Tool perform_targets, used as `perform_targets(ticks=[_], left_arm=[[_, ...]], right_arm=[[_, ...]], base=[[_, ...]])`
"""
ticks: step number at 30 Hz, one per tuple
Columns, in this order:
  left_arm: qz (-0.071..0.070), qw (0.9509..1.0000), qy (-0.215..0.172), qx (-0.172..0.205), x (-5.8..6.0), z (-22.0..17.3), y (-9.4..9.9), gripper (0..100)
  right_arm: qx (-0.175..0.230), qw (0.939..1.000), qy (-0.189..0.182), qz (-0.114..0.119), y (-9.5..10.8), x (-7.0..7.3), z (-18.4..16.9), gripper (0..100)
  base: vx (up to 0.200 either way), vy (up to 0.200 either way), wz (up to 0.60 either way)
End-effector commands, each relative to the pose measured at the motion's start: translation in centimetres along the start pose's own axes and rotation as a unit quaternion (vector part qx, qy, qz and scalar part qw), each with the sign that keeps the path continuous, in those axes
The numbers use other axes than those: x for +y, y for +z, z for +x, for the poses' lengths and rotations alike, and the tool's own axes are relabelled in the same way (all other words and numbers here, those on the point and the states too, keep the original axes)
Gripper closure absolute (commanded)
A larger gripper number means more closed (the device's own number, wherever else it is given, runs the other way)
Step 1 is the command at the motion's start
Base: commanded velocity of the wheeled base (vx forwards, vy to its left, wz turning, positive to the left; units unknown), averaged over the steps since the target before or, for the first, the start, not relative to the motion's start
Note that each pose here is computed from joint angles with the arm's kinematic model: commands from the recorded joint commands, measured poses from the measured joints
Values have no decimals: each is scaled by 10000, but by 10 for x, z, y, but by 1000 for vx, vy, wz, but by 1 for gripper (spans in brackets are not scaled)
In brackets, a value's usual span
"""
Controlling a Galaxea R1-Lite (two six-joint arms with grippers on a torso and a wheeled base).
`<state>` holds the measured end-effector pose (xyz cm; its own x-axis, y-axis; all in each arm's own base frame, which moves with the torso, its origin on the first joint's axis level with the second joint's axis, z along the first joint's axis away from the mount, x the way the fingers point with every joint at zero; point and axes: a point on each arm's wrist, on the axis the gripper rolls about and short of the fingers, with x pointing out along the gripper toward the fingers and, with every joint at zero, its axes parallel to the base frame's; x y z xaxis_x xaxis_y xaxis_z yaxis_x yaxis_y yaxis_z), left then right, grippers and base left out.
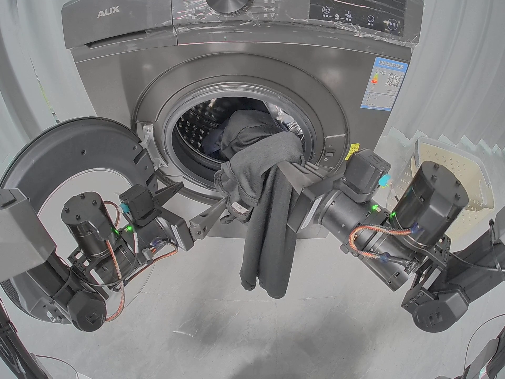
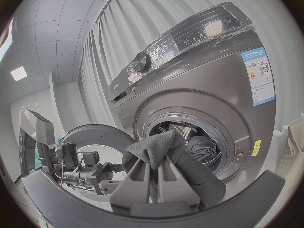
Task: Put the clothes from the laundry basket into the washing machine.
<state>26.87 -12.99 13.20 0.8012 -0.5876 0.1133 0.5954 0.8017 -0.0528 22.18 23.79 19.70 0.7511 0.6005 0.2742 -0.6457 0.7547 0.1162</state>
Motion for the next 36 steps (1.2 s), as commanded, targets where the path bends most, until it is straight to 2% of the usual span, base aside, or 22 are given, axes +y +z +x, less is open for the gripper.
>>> perform_targets(ticks=[1, 4, 17, 23, 31, 36], left_arm=[[-50, 10000, 41, -29, 4, 7, -2, 0], [-63, 9999, 69, -145, 6, 12, 2, 0], [-29, 9999, 134, 85, 12, 23, -18, 0], [70, 9998, 144, 132, 15, 29, -25, 0], [137, 9993, 137, -306, 16, 50, -12, 0], [184, 9988, 114, -441, 15, 54, -7, 0]], right_arm=[[11, 10000, 10, 3, 0, 1, -1, 100], [11, 10000, 17, -2, 0, 1, 0, 100], [-37, 10000, 58, 17, 6, 3, -4, 100], [-58, 10000, 74, 17, 8, 4, -5, 100], [-18, 10000, 93, 17, 6, 6, -5, 100], [-2, 10000, 92, 15, 4, 6, -4, 100]], base=[[0, 0, 0], [0, 0, 0], [0, 0, 0], [0, 0, 0], [0, 0, 0], [0, 0, 0]])
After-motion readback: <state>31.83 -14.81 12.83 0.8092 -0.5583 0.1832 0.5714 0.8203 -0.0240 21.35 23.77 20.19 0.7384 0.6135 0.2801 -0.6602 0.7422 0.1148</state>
